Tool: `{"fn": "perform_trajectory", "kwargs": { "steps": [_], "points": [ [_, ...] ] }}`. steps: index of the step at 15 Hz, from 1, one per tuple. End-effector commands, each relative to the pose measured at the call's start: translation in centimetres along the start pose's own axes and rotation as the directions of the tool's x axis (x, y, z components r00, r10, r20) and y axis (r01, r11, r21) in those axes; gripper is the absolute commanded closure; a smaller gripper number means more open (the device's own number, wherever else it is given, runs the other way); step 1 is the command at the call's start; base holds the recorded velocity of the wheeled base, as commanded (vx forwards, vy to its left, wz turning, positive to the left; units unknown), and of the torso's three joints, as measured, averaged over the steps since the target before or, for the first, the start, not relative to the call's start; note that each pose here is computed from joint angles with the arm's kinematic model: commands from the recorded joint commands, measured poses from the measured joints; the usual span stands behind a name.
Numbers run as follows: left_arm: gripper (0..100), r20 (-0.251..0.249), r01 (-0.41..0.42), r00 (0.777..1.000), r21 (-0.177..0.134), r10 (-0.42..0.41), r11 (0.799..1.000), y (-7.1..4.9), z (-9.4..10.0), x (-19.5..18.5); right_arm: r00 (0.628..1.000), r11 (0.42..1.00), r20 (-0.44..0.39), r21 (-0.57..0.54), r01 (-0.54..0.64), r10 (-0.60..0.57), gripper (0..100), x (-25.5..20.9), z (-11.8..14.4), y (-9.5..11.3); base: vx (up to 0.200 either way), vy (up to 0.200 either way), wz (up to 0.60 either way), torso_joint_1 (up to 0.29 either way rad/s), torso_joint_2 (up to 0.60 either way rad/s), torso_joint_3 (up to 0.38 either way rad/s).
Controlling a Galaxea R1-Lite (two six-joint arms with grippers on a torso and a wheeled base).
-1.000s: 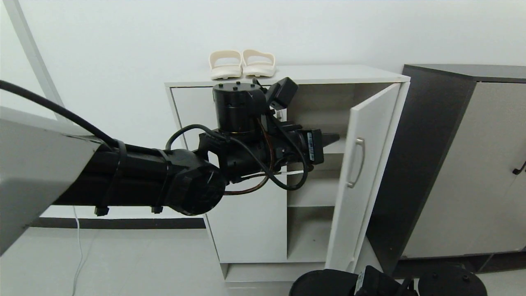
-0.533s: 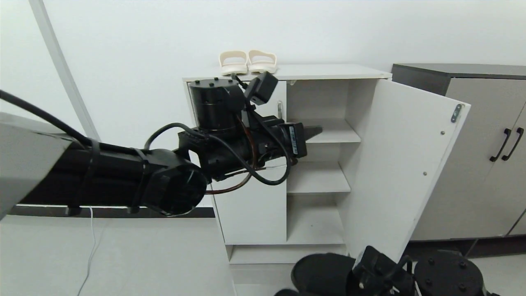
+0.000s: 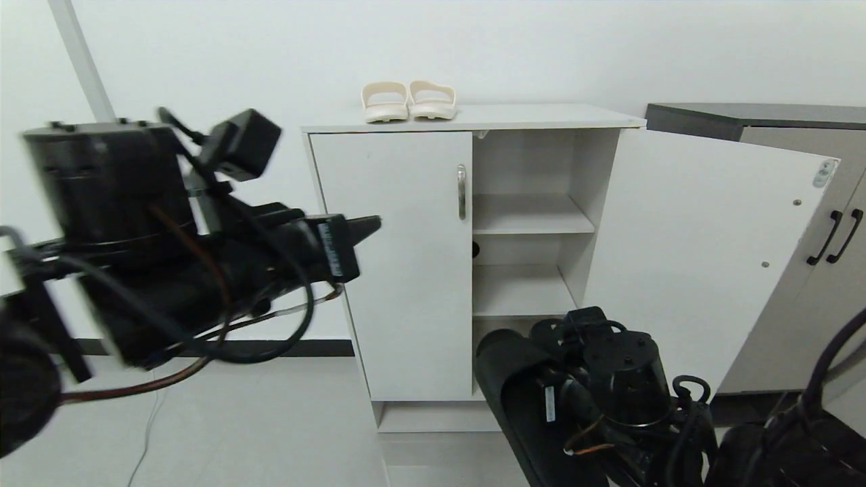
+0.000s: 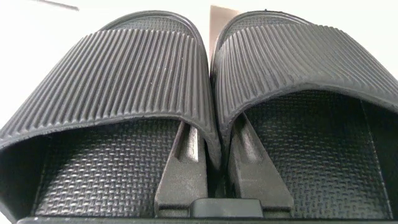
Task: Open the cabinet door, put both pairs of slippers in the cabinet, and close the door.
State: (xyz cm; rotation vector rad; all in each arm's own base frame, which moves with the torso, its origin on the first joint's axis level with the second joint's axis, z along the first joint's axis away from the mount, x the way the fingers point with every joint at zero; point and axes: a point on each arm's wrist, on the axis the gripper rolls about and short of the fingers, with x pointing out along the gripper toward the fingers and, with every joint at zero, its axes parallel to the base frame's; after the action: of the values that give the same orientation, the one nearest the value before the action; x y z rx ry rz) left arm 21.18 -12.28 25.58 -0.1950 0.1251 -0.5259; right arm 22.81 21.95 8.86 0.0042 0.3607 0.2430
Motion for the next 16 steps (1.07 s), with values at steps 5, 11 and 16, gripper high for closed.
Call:
{"fn": "perform_trajectory", "kwargs": {
  "steps": [5, 11, 16],
  "points": [
    [100, 0.173, -0.594, 0.793, 0.006, 0.585, 0.804, 2.4, -4.5, -21.9, 0.997, 0.997, -0.017, 0.0, 0.075, -0.075, 100, 2.6, -0.8, -0.4, 0.0, 0.0, 0.0, 0.0, 0.0, 0.0],
    [100, 0.196, -0.726, 0.676, 0.014, 0.71, 0.687, 2.3, -16.7, -25.6, 0.999, 0.999, 0.013, 0.003, 0.041, -0.041, 100, 1.8, -0.7, 0.5, 0.0, 0.0, 0.0, 0.0, 0.0, 0.0],
    [100, 0.137, -0.477, 0.875, 0.089, 0.464, 0.874, 2.7, -18.8, -24.3, 1.0, 1.0, 0.027, -0.001, 0.004, -0.004, 100, 1.1, -1.2, 1.4, 0.0, 0.0, 0.0, 0.0, 0.0, 0.0]
  ]
}}
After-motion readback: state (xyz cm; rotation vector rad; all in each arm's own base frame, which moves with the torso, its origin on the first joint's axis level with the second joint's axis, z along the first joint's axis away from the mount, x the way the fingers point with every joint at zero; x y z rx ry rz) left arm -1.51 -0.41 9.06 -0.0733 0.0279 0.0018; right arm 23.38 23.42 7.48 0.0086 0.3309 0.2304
